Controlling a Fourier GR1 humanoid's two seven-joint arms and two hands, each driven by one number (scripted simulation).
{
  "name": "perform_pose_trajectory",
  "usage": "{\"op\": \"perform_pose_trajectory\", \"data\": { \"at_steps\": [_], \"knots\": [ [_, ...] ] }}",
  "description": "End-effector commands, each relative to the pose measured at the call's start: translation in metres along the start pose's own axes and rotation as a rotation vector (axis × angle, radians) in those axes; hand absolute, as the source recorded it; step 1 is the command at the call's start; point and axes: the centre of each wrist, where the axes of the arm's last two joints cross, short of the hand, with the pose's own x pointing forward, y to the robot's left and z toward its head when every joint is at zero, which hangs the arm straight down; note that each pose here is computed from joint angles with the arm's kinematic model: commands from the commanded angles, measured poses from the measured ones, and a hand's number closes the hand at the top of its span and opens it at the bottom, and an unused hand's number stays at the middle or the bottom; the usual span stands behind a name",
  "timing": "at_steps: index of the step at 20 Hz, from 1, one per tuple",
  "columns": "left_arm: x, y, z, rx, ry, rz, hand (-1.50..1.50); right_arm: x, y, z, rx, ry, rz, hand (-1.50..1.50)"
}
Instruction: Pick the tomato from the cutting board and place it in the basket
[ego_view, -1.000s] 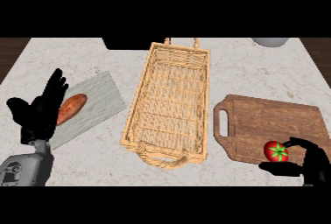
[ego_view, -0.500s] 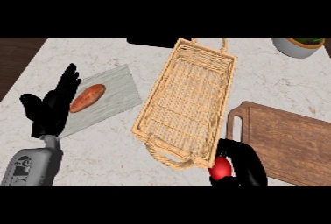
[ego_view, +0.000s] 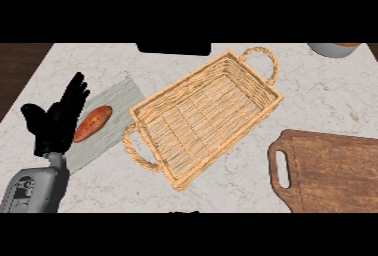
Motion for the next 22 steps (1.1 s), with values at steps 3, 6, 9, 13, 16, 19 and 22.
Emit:
{"op": "perform_pose_trajectory", "data": {
  "at_steps": [3, 6, 9, 13, 16, 19, 22],
  "knots": [
    [-0.013, 0.018, 0.002, 0.06, 0.03, -0.002, 0.0, 0.052, 0.038, 0.042, -0.091, -0.191, -0.185, 1.5],
    [-0.009, 0.01, 0.003, 0.063, 0.017, -0.018, 0.0, 0.061, 0.044, 0.051, -0.13, -0.227, -0.149, 1.5],
    [-0.012, 0.021, 0.007, 0.064, 0.025, 0.003, 0.0, 0.067, 0.025, 0.035, -0.206, -0.194, -0.106, 1.5],
    [-0.015, 0.02, 0.008, 0.064, 0.027, 0.006, 0.0, 0.072, 0.014, 0.026, -0.255, -0.171, -0.12, 1.5],
    [-0.008, 0.012, 0.007, 0.075, 0.018, -0.003, 0.0, 0.082, -0.004, 0.021, -0.323, -0.166, -0.192, 1.5],
    [-0.006, 0.011, 0.005, 0.068, 0.022, -0.004, 0.0, 0.08, -0.006, 0.014, -0.364, -0.164, -0.182, 1.5],
    [-0.01, 0.013, 0.006, 0.074, 0.014, -0.013, 0.0, 0.08, -0.015, 0.0, -0.426, -0.167, -0.155, 1.5]
  ]
}}
